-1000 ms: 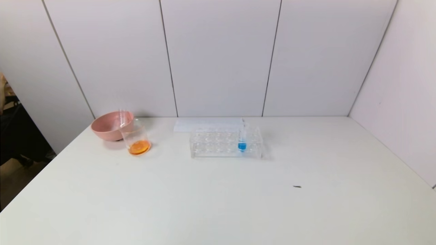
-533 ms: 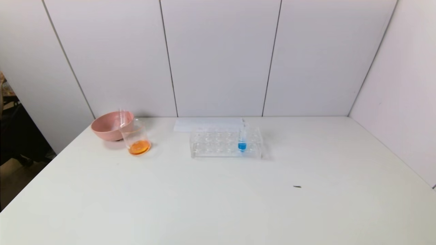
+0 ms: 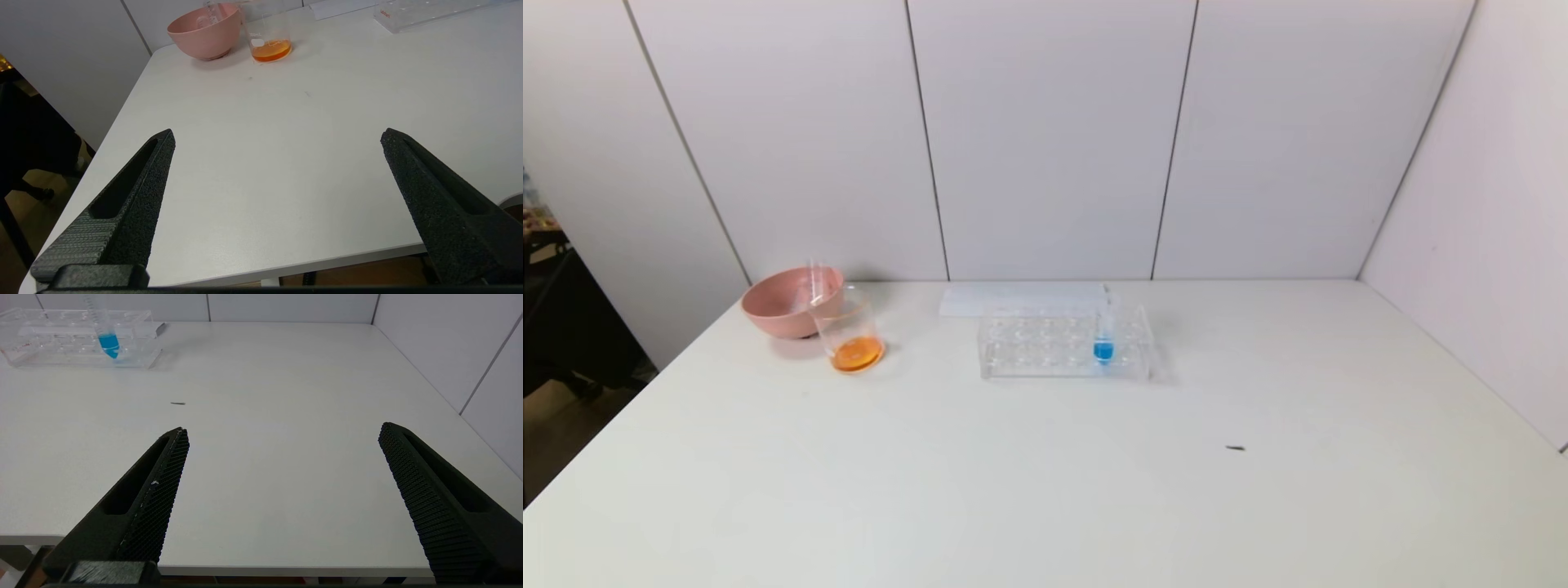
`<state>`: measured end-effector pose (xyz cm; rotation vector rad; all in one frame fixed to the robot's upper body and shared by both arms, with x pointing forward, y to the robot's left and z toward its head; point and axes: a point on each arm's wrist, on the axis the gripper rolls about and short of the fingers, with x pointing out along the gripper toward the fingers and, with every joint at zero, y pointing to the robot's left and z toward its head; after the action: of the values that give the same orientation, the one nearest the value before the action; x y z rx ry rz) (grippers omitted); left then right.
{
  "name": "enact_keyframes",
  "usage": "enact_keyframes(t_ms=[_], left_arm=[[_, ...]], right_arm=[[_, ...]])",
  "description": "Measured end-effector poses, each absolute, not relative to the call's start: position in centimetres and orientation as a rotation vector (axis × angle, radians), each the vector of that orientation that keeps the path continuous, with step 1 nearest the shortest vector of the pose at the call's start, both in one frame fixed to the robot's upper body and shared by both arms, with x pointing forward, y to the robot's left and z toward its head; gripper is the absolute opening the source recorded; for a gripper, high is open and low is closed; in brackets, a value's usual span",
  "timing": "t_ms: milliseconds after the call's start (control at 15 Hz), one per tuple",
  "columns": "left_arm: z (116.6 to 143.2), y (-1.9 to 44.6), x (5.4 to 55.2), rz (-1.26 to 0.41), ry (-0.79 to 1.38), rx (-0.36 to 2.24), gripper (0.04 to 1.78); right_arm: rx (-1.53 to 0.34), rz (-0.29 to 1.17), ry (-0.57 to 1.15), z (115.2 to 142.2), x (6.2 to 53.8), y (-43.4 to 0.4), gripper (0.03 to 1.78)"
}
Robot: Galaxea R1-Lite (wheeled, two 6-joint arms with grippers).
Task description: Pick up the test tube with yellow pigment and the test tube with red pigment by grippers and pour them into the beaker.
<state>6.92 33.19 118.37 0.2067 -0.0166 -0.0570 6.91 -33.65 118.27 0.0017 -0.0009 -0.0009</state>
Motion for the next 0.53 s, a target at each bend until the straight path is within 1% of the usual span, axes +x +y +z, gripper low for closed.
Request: enact_keyframes(t_ms=[533], left_arm=[[118.35, 33.19, 6.91, -0.059, -0.016, 0.205, 1.76]], right_arm=[[0.002, 0.000, -0.001, 118.27, 6.91, -33.66, 1.70]])
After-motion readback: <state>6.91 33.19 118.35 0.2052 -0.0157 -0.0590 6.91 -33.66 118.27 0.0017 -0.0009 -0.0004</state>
